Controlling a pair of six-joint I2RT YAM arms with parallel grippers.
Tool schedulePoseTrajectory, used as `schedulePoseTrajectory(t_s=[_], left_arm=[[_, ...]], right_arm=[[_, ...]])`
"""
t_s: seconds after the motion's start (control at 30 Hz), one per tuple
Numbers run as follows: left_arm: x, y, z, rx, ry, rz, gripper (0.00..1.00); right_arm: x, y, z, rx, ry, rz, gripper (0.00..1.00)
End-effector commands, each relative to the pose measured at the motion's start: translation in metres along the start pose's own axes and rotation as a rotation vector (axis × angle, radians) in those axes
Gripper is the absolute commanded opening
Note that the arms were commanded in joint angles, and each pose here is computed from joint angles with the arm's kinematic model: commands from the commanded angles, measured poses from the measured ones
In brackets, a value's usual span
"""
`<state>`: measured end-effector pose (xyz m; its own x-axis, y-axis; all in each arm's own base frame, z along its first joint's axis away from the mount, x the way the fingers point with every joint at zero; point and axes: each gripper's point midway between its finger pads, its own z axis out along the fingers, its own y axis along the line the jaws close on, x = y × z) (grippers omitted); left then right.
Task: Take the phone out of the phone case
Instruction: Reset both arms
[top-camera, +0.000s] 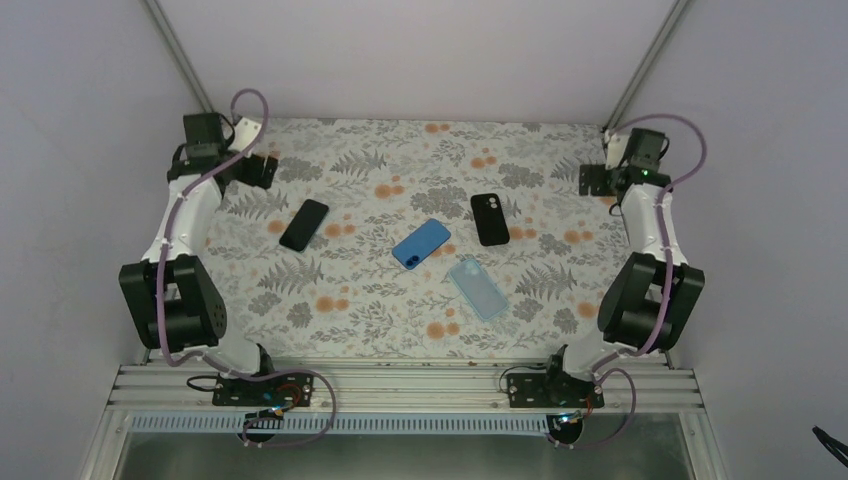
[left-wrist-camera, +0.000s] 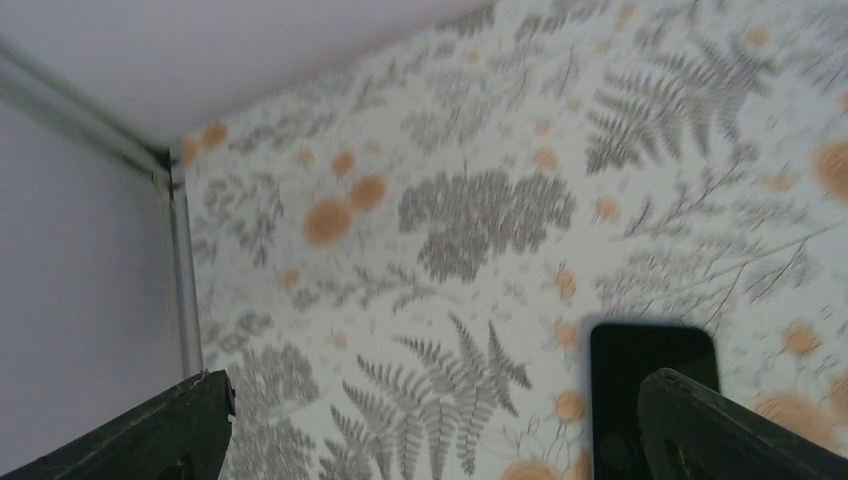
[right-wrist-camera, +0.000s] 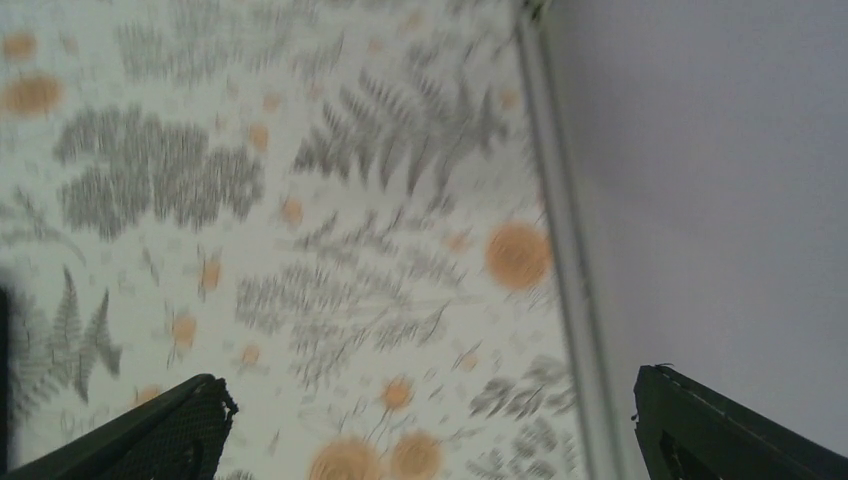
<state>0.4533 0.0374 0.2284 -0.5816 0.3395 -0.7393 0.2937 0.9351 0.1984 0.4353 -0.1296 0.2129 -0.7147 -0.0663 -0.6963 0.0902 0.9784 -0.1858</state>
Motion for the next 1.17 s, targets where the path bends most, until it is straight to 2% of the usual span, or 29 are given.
schedulePoseTrajectory(t_s=[0.0,0.13,0.23,0.4,0.83,1.03,1.13], left_arm=[[0.023,0.019,0.001,-0.136,-0.036,-0.037,1.00],[0.040,0.016,0.003,-0.134,-0.080,-0.089,1.00],[0.051,0.010,0.009,-0.059,-0.088,-0.139,1.00],[0.061,0.016,0.012,-0.053,-0.064,-0.178,1.00],[0.081,0.011,0.020,-0.033,-0.036,-0.210,1.00],[0.081,0.011,0.018,-0.027,-0.039,-0.207,1.00],[0.082,0.009,0.017,-0.017,-0.043,-0.203,1.00]], right_arm=[[0.006,0.015,0.013,-0.060,-0.059,0.037,1.00],[0.015,0.036,0.025,-0.179,-0.032,0.057,1.00],[0.029,0.046,0.038,-0.226,0.009,0.066,1.00],[0.045,0.050,0.054,-0.236,0.052,0.062,1.00],[0.051,0.058,0.055,-0.274,0.060,0.046,1.00],[0.053,0.062,0.050,-0.294,0.043,0.026,1.00],[0.040,0.053,0.043,-0.246,0.005,0.035,1.00]])
